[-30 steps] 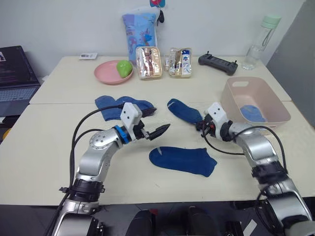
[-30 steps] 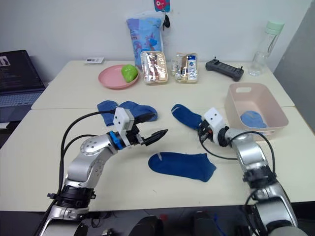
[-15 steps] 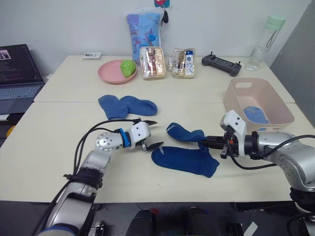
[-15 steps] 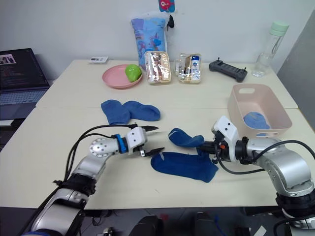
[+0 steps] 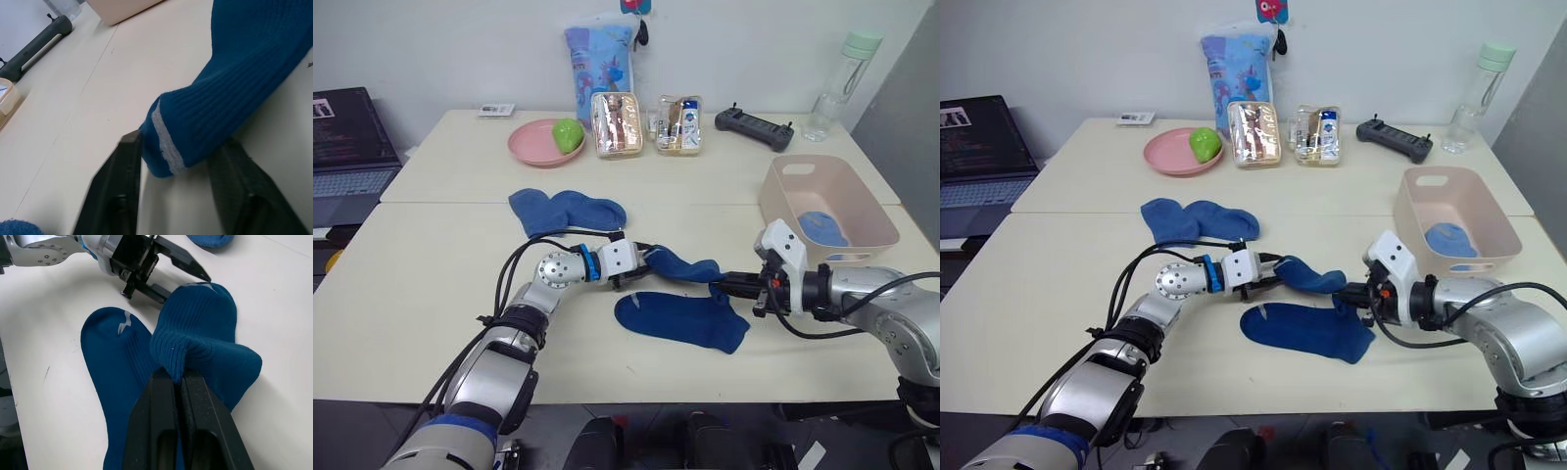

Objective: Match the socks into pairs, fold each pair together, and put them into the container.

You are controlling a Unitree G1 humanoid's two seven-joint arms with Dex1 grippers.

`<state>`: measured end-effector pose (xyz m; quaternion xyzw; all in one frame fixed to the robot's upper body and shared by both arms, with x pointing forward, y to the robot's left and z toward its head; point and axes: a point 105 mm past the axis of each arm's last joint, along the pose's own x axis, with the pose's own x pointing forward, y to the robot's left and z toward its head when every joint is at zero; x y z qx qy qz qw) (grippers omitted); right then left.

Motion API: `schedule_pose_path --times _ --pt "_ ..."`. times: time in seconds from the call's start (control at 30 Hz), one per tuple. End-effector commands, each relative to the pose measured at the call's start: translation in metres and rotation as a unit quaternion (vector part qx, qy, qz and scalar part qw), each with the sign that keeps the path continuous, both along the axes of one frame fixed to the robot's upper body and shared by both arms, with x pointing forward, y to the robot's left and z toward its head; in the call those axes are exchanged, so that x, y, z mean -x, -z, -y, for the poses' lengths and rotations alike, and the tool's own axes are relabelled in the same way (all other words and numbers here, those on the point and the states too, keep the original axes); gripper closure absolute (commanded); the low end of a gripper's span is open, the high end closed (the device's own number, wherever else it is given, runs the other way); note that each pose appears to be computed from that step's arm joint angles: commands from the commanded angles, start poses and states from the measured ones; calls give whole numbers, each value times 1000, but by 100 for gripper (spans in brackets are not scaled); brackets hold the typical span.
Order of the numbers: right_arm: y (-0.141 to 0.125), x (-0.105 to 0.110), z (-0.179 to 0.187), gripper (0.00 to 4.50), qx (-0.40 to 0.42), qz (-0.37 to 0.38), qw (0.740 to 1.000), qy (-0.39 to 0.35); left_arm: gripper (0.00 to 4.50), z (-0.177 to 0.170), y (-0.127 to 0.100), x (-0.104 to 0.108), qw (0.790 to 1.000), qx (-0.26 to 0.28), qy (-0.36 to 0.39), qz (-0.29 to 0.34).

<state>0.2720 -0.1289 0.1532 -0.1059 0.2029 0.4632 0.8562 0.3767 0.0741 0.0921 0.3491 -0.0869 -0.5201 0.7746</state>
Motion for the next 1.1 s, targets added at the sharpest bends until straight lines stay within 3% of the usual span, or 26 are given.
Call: schedule_pose_path --times 0.03,0.1,0.23,0.37,0.43,0.7,0.8,1.03,1.1 --pt "-10 3 -2 450 -2 25 1000 -8 385 3 -18 -3 999 28 5 27" --pt "-10 2 -2 450 -2 27 1000 -8 447 4 -20 -3 999 34 6 29" --pt "-8 -15 7 450 25 78 997 13 447 -1 -30 -6 998 28 -2 56" --pt "-12 -41 23 450 96 183 978 25 447 -12 -51 -14 994 69 -42 73" --pt "-11 -46 26 450 129 218 967 7 447 -18 -53 -10 994 61 -41 80" --pt "26 -46 14 450 148 224 961 -64 447 -19 -16 20 999 23 -29 40" --pt "27 -40 17 376 129 198 969 -67 450 -16 -11 26 999 26 -33 29" --pt "16 -21 33 130 160 211 960 -87 450 -21 -19 28 999 35 -39 15" --pt "14 -11 33 130 164 213 958 -100 450 -21 -22 28 998 40 -38 5"
